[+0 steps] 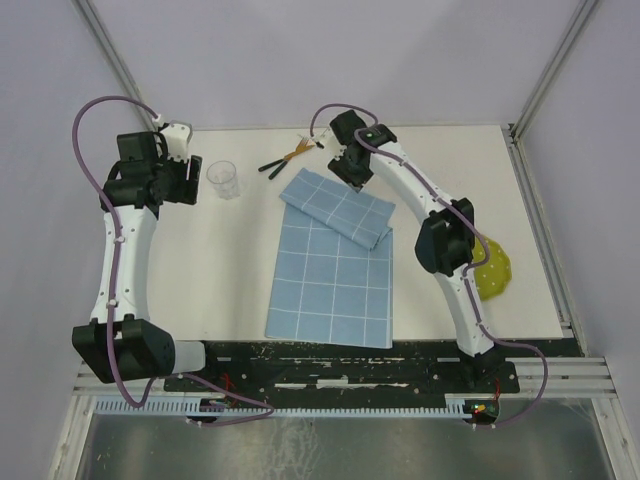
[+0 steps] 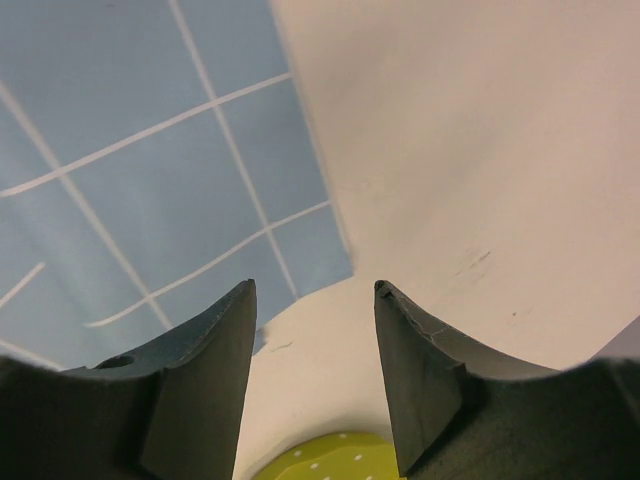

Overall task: Set the dinner table for one person
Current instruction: Move the napkin to the center of the board, then fold the napkin at the center of the board.

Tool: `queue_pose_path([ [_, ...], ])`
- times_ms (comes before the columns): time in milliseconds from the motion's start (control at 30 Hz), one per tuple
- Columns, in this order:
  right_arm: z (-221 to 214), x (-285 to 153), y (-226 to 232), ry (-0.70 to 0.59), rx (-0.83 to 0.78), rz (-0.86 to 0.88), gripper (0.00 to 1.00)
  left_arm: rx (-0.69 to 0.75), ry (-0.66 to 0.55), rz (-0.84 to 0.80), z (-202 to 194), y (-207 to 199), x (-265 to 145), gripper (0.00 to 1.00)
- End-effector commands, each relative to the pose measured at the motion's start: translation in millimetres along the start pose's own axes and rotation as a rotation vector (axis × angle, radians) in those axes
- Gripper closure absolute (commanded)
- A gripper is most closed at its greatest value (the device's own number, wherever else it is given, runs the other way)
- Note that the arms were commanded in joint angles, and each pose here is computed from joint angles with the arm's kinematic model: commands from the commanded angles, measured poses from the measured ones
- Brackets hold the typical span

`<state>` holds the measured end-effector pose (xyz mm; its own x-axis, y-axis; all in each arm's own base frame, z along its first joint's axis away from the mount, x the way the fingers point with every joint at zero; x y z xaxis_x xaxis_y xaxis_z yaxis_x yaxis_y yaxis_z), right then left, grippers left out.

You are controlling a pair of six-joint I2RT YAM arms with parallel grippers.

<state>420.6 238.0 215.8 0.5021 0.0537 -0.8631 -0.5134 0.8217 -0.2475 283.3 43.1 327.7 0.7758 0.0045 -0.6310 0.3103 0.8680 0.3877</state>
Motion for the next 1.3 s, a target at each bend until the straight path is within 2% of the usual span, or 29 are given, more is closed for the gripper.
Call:
queue_pose_path([
  [0, 5, 34, -18, -0.009, -0.033, 0.064, 0.42, 0.076, -0.023, 0.046, 9, 10, -9, 0.27],
  [167, -4, 67, -30, 0.018, 0.017, 0.142, 0.43, 0.077, 0.024, 0.044, 9, 12, -7, 0.27],
  [300, -10, 78, -37, 0.028, 0.070, 0.180, 0.44, 0.084, 0.036, 0.058, 9, 14, -9, 0.27],
  [533, -17, 86, -52, 0.041, 0.106, 0.176, 0.45, 0.078, 0.044, 0.054, 13, 17, -7, 0.27],
  [800, -38, 95, -69, 0.125, 0.164, 0.236, 0.46, 0.082, 0.037, 0.056, 17, 20, -7, 0.27],
  [1267, -72, 96, -60, 0.279, 0.189, 0.353, 0.47, 0.069, 0.012, 0.020, 20, 17, -8, 0.27],
])
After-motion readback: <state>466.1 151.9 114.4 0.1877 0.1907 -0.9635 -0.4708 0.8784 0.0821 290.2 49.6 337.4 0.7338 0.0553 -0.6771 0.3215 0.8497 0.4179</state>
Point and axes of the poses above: each gripper's point midway between its finger pads, its own x axis out along the fingers, its own y axis along the line the jaws close on, z = x × y, the point moved 10 cm from there along -x, back along the fingers, and after that the axes turned 15 degrees about x, right-handed, at the moved point
